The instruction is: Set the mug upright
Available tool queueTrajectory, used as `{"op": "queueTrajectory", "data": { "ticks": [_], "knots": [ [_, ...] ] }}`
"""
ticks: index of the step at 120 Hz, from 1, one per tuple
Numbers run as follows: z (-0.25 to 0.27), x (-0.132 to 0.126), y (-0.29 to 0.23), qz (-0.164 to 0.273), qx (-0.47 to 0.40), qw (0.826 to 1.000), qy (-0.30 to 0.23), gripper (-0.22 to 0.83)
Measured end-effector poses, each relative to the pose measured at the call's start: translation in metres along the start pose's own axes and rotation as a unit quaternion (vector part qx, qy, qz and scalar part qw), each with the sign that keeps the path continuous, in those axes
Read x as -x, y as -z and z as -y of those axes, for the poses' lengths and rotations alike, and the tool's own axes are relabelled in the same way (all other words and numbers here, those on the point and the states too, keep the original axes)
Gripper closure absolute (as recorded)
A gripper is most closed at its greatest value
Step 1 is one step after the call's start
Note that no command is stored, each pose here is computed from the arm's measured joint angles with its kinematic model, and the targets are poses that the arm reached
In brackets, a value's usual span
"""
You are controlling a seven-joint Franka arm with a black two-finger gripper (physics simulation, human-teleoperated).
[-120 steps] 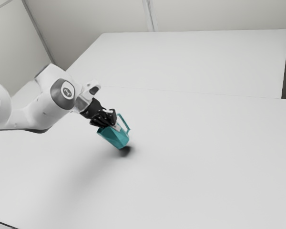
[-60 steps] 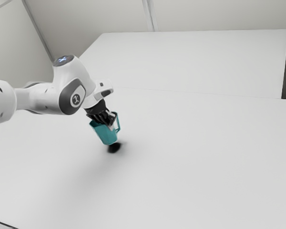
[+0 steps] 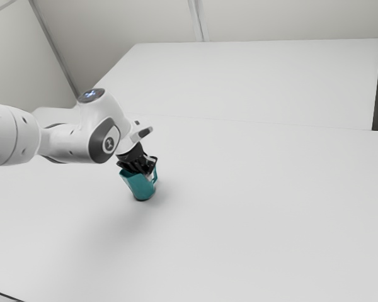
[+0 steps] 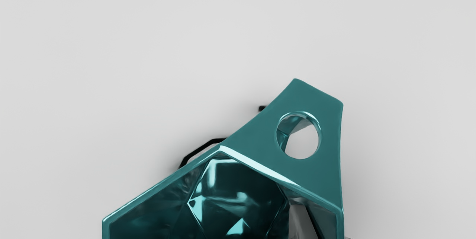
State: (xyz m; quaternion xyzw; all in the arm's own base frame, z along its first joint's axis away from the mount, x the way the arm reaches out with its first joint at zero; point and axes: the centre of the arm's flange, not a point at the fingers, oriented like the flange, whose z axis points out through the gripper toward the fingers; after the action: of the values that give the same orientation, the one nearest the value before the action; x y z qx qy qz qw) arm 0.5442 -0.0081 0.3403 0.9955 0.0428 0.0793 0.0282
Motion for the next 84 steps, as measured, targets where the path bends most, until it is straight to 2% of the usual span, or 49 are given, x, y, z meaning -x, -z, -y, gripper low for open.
{"op": "queueTrajectory", "data": {
  "ticks": [5, 25, 39, 58, 84],
  "knots": [
    [0.0, -0.001, 0.001, -0.002, 0.0, 1.0, 0.001, 0.77],
    [0.0, -0.011, 0.012, -0.012, -0.001, 1.0, -0.004, 0.4],
    [-0.007, -0.022, 0.029, -0.023, -0.003, 1.0, -0.016, 0.23],
    [-0.014, -0.034, 0.057, -0.039, -0.002, 0.999, -0.026, 0.11],
    [-0.021, -0.052, 0.101, -0.047, -0.017, 0.998, -0.049, 0.04]
  ]
}}
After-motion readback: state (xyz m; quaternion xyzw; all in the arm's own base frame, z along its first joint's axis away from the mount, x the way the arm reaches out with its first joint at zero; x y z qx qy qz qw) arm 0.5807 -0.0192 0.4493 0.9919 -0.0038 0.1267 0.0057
